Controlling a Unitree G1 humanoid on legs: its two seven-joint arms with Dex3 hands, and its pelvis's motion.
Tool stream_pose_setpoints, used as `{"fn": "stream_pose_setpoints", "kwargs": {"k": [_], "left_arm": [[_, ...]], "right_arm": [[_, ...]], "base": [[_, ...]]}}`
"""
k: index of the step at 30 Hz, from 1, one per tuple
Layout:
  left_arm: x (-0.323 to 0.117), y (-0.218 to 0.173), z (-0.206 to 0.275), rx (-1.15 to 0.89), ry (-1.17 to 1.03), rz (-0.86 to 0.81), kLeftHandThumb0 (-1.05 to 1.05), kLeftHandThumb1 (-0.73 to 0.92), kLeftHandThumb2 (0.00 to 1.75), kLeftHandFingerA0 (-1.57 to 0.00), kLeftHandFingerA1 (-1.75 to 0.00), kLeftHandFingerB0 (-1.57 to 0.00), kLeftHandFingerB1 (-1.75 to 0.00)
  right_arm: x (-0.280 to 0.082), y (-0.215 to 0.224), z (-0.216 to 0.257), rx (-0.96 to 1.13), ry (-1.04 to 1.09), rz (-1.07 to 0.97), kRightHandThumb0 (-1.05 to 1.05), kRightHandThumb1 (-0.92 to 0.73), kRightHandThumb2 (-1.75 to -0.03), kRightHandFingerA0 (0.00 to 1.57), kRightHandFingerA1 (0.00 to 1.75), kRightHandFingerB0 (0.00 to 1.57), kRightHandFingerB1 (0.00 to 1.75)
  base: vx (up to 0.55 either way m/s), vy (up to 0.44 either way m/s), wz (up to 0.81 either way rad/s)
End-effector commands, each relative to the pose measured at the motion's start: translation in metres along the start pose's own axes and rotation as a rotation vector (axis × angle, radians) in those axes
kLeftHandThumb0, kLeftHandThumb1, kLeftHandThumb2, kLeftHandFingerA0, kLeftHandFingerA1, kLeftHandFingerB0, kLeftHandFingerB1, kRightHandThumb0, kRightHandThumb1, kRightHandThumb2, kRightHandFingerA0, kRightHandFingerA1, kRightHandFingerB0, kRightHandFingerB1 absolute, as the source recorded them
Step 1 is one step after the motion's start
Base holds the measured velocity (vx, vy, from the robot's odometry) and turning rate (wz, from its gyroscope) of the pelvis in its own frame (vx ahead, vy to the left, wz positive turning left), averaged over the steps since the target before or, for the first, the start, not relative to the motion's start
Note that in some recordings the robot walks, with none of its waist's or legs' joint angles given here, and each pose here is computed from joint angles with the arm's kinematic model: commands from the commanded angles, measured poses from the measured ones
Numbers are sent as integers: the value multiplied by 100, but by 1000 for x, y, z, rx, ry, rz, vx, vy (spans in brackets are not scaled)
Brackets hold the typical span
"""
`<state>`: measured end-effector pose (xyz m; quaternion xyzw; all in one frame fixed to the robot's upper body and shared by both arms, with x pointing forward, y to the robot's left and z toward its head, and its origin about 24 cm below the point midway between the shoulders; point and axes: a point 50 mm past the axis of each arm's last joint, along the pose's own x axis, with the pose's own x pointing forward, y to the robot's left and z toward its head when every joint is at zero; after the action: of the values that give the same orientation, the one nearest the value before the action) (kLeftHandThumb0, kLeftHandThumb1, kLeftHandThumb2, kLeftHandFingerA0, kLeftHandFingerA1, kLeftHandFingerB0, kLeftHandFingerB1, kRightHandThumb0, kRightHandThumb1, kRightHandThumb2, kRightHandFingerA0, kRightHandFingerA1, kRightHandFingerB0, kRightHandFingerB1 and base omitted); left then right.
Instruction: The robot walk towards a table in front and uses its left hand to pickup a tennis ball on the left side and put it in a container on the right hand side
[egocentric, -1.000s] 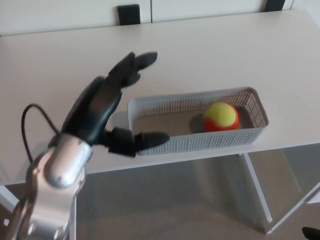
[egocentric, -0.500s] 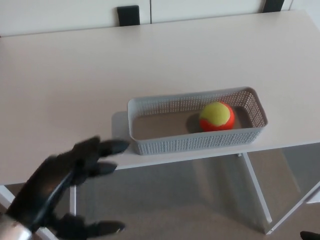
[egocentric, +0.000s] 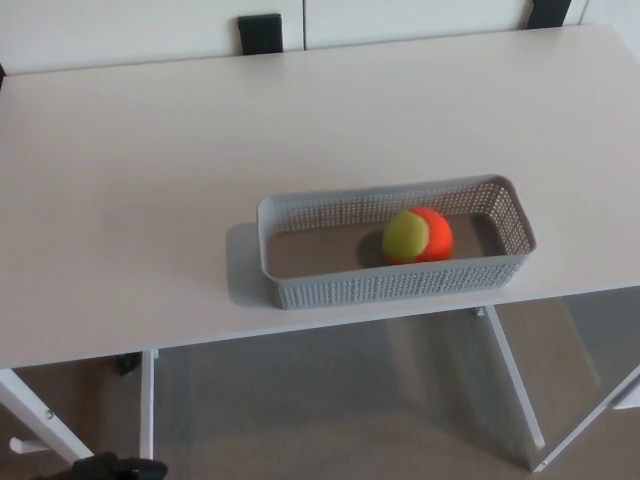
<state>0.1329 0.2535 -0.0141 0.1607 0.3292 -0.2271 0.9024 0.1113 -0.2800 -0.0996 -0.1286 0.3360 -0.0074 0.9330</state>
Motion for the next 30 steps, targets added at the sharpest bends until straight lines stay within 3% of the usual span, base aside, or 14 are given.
{"fn": "stream_pose_setpoints", "kwargs": {"k": [1,3,6,27,28,30], "left_arm": [[46,14,-48,-166,163,117,-16,34,85,-13,-54,-10,-51],[46,11,-60,-323,149,134,-17,35,85,-13,-54,-9,-51],[47,12,-62,-335,146,137,-17,35,85,-13,-54,-9,-51],[32,36,-62,-178,87,200,-12,30,83,-21,-56,-17,-53],[33,36,-62,-178,88,201,-23,40,55,-31,-48,-28,-41],[33,37,-60,-165,91,204,-22,40,55,-32,-48,-29,-41]], "right_arm": [[-6,-6,-4,-19,-9,-19,-33,-48,-66,51,51,37,44],[-6,-10,-1,-31,-24,-24,-33,-48,-66,50,50,37,44],[-6,-10,0,-32,-26,-24,-33,-48,-66,50,50,37,44],[-2,-10,14,-66,-63,-25,-31,-50,-65,50,48,37,43],[-2,-10,13,-64,-61,-24,-32,-50,-66,50,48,37,43],[-2,-11,14,-68,-58,-23,-26,-58,-58,54,43,39,37]], "base": [[0,0,0],[0,0,0],[0,0,0],[0,0,0],[0,0,0],[0,0,0]]}}
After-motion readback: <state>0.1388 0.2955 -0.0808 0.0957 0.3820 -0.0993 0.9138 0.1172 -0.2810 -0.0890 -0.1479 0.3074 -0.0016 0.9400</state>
